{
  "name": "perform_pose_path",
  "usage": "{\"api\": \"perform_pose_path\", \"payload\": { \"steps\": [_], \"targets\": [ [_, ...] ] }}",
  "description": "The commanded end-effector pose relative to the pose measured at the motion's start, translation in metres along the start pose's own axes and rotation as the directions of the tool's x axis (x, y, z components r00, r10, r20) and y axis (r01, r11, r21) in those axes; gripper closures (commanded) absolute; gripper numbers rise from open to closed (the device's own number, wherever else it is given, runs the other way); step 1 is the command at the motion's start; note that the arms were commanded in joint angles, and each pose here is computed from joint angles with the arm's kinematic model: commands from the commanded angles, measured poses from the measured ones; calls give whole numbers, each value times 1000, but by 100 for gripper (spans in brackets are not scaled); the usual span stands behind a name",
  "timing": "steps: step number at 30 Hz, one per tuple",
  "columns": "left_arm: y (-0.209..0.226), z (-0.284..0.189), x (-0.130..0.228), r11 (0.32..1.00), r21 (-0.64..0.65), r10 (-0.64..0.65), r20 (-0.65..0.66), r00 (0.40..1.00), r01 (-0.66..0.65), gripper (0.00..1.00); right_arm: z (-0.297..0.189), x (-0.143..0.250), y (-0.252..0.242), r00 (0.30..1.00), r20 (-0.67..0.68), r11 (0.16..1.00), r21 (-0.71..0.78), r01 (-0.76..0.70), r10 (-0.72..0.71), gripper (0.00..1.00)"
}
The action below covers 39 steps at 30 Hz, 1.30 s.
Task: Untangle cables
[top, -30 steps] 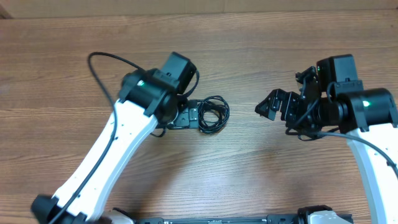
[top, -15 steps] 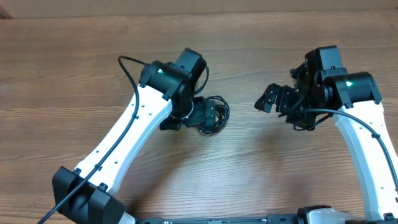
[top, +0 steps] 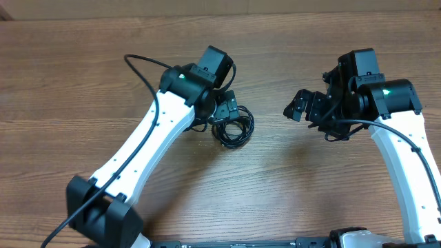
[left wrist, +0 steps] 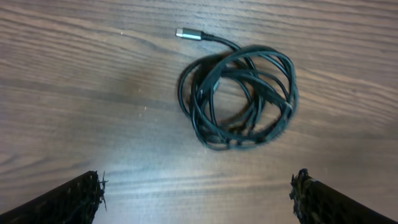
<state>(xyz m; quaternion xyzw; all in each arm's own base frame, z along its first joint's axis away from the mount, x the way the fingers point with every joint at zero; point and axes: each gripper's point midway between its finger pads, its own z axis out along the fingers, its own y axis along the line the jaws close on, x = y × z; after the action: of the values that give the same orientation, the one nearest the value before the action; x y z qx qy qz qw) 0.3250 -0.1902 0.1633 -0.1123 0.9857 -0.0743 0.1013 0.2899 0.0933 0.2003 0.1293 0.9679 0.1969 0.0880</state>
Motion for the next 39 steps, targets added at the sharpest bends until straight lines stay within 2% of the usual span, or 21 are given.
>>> {"api": "perform_pose_path", "payload": {
  "steps": [1, 5, 11, 14, 17, 20, 25, 32, 37, 39],
  "targets": [
    [-4, 27, -5, 999, -40, -24, -19, 1000, 23, 0, 0, -5, 3, 1000, 17, 1000, -2, 12, -12, 0],
    [-8, 48, 3, 999, -46, -26, -86, 996, 22, 1, 0, -5, 3, 1000, 17, 1000, -2, 12, -12, 0],
    [17, 75, -11, 987, -153, -56, -77, 995, 44, 1, 0, -5, 3, 1000, 16, 1000, -3, 4, -4, 0],
    [19, 87, -3, 989, -132, -91, -163, 982, 70, 18, 0, -5, 4, 1000, 14, 1000, -8, 4, -4, 0],
    [12, 97, 6, 995, -77, -76, -246, 966, 58, 21, 0, -5, 4, 1000, 14, 1000, -9, 4, -4, 0],
    [9, 104, 10, 997, -62, -64, -275, 959, 49, 28, 0, -5, 4, 1000, 16, 1000, -10, 5, -5, 0],
    [4, 108, 17, 998, -59, -49, -293, 955, 33, 46, 0, -6, 4, 1000, 18, 1000, -11, 6, -6, 0],
    [-8, 107, 28, 998, -46, -51, -314, 948, 38, 44, 0, -6, 5, 1000, 20, 1000, -11, 7, -7, 0],
    [-8, 111, 37, 990, -91, -131, -313, 941, 107, 44, 0, -6, 4, 1000, 19, 1000, -11, 7, -7, 0],
    [-4, 113, 39, 984, -123, -163, -300, 940, 131, 47, 0, -6, 4, 1000, 20, 1000, -11, 8, -7, 0]
  ]
}}
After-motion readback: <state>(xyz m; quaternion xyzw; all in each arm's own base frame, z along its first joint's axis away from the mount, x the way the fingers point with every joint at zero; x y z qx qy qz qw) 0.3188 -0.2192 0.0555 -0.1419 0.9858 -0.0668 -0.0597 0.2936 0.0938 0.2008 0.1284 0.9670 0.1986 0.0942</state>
